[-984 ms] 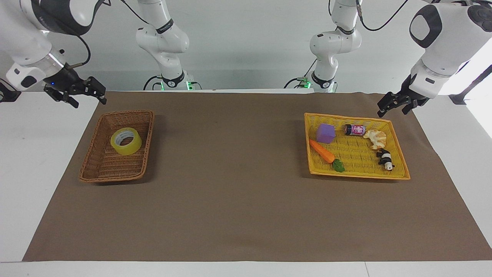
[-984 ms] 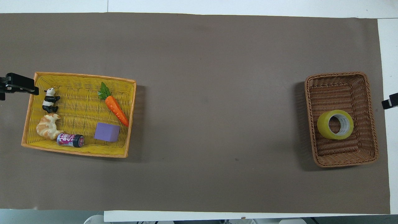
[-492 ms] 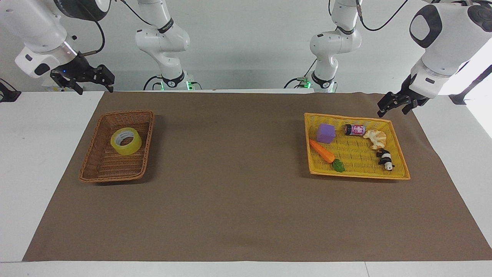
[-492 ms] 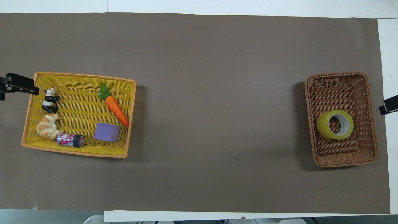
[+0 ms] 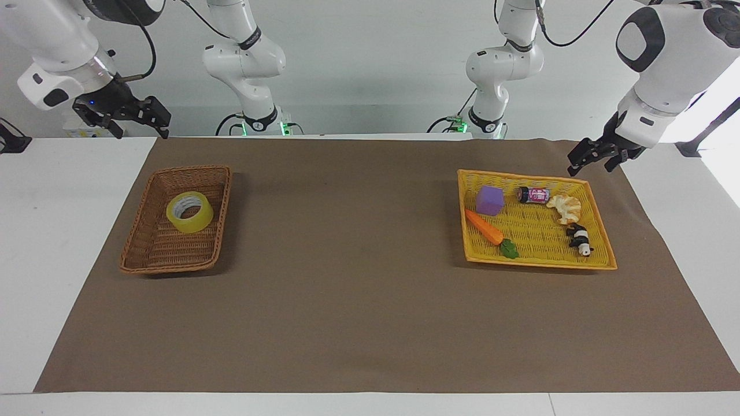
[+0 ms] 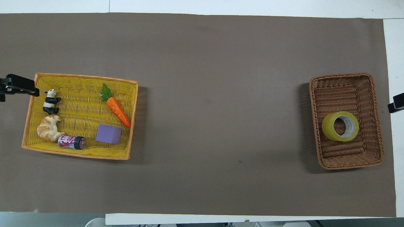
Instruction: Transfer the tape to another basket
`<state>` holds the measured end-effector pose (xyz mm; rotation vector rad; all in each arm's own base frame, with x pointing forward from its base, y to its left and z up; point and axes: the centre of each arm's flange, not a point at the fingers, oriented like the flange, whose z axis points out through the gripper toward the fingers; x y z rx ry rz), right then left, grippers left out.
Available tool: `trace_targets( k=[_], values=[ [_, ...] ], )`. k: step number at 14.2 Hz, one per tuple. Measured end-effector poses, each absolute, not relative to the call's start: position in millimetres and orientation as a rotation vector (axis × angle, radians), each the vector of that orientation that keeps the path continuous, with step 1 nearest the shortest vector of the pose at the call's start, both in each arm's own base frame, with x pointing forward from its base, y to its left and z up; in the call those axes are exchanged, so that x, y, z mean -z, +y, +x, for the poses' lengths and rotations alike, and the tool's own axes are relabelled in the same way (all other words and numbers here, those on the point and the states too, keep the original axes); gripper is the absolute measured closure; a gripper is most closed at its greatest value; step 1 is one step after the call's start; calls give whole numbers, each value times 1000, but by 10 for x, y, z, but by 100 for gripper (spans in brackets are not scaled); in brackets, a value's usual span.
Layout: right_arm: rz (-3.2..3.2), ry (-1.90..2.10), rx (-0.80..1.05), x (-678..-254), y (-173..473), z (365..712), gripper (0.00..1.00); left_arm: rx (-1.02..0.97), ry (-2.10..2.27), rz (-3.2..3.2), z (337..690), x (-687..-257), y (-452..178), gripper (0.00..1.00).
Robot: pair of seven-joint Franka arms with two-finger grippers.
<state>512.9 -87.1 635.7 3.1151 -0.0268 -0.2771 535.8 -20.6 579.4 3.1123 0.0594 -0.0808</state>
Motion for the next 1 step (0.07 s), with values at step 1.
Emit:
trace_targets(
  k=[1],
  values=[
    [3115, -22, 277, -6357, -852, 5132, 0, 81, 59, 3112, 5358, -5794, -206, 0]
  ],
)
